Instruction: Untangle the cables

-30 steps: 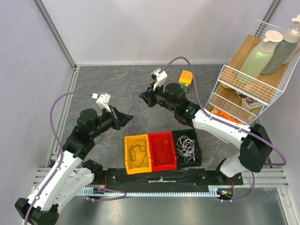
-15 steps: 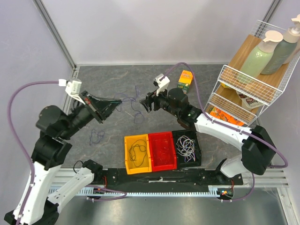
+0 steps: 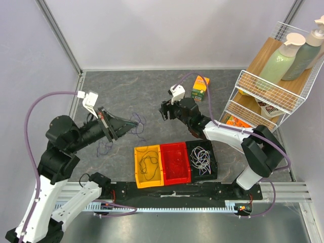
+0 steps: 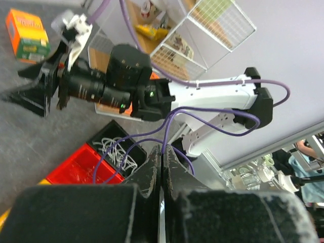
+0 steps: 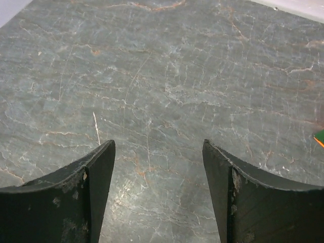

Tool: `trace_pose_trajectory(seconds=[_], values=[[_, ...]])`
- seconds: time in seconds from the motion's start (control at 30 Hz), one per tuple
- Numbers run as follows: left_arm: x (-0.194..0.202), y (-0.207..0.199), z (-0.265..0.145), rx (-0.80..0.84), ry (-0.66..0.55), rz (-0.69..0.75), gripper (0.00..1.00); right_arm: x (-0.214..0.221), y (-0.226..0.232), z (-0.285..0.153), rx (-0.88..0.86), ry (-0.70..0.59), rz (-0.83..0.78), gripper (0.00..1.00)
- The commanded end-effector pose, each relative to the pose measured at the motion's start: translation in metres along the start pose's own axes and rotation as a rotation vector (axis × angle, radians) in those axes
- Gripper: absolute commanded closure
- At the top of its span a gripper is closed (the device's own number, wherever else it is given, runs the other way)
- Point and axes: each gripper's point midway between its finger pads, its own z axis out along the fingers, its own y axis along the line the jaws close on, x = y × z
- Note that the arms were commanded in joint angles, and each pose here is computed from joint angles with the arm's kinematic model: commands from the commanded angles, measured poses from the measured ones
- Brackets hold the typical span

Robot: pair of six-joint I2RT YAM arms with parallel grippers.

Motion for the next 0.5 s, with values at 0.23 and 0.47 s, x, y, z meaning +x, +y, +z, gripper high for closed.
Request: trace_pose_trajectory(seconds=[0.23,0.47], values=[[0.112,0.062,-0.006,-0.077,0.187,-0.342,0.98,-0.024,-0.008,-0.004,0.015,-0.112,0.010,0.23],[0.165,0.106,-0.013,-0.173,0.202,-0.462,0.98,-0.024,-0.005,-0.003,0.000,-0.115,0.011,0.23]])
